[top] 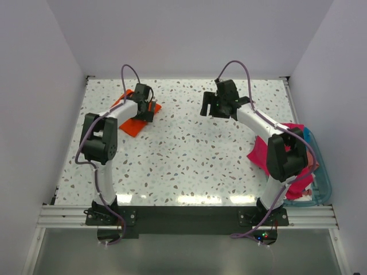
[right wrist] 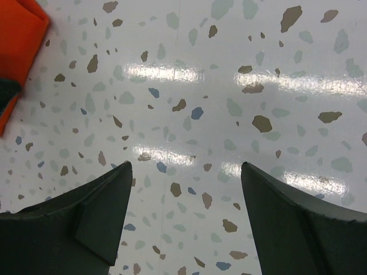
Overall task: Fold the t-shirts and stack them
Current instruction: Neatly place the folded tshirt to the corner, then reset both grippers
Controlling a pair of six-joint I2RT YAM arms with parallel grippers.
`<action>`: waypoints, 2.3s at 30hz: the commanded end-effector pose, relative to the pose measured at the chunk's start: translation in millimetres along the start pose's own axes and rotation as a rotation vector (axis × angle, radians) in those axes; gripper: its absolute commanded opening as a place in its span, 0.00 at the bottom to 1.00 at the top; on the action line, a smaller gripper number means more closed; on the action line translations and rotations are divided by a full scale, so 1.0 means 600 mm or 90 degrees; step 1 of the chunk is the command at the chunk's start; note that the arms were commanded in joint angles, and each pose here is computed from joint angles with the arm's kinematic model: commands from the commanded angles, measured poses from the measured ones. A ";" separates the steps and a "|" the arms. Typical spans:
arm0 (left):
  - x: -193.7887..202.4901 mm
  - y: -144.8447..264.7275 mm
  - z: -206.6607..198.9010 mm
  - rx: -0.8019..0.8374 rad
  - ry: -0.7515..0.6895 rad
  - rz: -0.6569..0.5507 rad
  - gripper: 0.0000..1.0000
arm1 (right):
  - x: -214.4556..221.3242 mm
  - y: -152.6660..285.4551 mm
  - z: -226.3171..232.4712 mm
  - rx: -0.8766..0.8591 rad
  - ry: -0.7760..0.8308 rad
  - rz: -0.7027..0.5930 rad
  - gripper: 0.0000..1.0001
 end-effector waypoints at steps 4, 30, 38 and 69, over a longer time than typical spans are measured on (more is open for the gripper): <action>-0.034 -0.025 0.028 -0.116 0.030 -0.013 0.84 | -0.021 0.034 0.012 -0.028 0.014 -0.043 0.80; -0.111 -0.181 0.209 -0.116 0.202 0.001 0.83 | -0.027 0.010 0.015 -0.034 0.015 -0.030 0.80; -0.180 -0.071 0.212 -0.067 0.220 -0.116 0.86 | -0.046 0.033 0.019 -0.030 0.014 -0.058 0.81; 0.141 0.406 -0.097 0.368 0.065 -0.295 0.88 | 0.191 0.279 -0.087 0.060 -0.037 -0.156 0.99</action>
Point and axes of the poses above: each gripper's point midway between its finger pads, its own y axis back along the fingers, its own z axis along the line the jaws close on, x = y × z, the point moved 10 cm from there along y, back along the fingers, and after that the axes turned 4 degrees about y, right-handed, at the moved point
